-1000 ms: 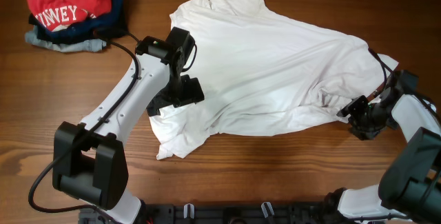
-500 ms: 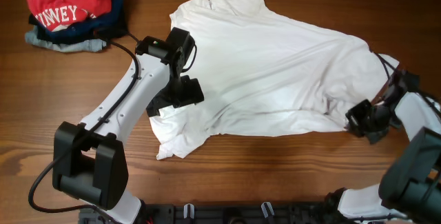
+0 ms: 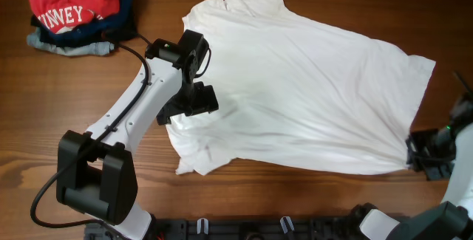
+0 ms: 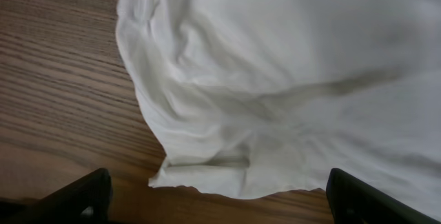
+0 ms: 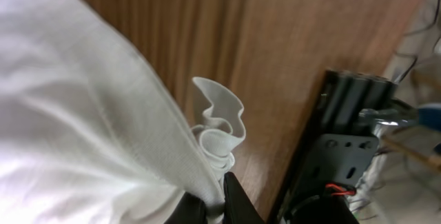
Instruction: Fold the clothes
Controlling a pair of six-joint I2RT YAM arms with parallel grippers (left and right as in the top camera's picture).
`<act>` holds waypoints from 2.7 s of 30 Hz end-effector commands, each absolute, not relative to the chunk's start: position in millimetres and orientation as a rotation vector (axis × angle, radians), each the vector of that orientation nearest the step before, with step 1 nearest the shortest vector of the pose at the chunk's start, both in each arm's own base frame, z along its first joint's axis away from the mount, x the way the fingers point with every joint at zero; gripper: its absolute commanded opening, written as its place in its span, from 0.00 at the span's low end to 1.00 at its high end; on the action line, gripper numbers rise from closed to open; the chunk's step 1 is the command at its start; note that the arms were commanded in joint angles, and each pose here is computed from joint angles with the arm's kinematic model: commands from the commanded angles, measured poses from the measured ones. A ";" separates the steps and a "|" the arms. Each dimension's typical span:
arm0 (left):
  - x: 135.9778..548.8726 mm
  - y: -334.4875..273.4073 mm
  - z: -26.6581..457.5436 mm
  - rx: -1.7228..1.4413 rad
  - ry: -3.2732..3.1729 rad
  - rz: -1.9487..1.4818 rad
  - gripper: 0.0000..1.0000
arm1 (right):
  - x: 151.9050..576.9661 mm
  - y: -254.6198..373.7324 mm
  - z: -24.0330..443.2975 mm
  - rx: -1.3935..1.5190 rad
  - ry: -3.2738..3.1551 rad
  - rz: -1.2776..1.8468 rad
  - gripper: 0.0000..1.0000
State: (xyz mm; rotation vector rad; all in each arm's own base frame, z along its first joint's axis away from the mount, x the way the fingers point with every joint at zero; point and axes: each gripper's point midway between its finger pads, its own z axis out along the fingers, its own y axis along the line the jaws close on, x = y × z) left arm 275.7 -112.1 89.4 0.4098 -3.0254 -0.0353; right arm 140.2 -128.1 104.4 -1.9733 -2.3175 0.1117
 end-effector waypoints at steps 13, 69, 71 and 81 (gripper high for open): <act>305.9 -161.7 100.8 0.116 -3.120 0.412 1.00 | 227.1 -117.2 133.2 -1.680 -2.909 -0.688 0.96; 288.9 75.6 -42.7 1.103 -2.663 -0.278 0.04 | 278.9 -40.0 109.9 -1.215 -3.097 -0.501 0.51; 278.2 83.5 -40.2 1.144 -2.606 -0.281 0.04 | 289.8 -40.1 105.1 -1.200 -3.119 -0.508 0.51; 265.8 62.6 -12.2 1.082 -2.589 -0.326 0.10 | 368.3 -50.4 59.8 -1.091 -3.119 -0.345 0.67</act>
